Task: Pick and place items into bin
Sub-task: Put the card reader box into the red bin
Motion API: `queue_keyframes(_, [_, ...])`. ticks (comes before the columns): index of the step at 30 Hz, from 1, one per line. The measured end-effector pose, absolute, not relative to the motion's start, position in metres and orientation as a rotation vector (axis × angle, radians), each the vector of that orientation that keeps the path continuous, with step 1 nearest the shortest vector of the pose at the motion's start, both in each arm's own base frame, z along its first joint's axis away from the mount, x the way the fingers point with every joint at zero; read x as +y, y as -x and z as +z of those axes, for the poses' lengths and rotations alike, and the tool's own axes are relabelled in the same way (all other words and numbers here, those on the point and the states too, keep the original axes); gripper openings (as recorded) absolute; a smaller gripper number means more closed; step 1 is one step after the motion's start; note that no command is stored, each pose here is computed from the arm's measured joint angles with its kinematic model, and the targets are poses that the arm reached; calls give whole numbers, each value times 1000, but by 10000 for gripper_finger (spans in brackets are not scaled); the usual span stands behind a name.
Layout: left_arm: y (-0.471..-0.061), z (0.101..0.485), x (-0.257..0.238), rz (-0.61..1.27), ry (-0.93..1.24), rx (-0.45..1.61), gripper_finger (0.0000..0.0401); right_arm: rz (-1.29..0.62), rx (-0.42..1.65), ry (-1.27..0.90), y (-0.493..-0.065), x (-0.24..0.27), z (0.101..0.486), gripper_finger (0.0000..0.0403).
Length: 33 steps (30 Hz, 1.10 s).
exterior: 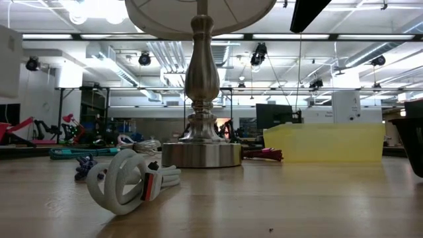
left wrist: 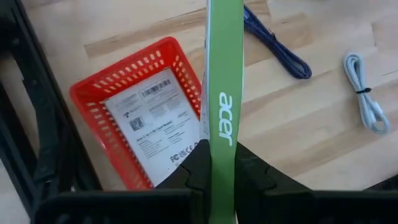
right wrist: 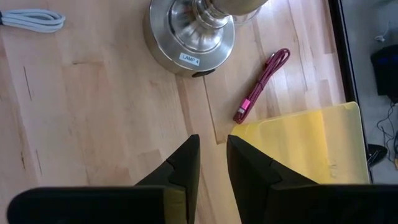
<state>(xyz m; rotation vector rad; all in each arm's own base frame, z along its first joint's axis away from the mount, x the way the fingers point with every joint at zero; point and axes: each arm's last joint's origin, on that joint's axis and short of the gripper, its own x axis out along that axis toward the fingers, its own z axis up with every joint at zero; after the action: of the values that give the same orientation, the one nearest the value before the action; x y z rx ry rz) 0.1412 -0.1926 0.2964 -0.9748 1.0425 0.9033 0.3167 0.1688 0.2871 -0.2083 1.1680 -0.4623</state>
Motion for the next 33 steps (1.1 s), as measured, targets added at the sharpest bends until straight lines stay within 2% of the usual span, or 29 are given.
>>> queue_keyframes(10, [-149,277,-208,963,922,1105,20,-463,1168,208,-317,169,287,68])
queue_keyframes(20, [-137,285,-198,1012,860,1173,19,-463,1168,208,-317,169,287,68])
queue_keyframes(24, [-127,285,-199,980,754,1184,19,-466,1164,212,-317,169,287,68])
queue_keyframes(33, [-122,284,-201,775,462,1241,19,-477,1152,223,-317,168,287,68])
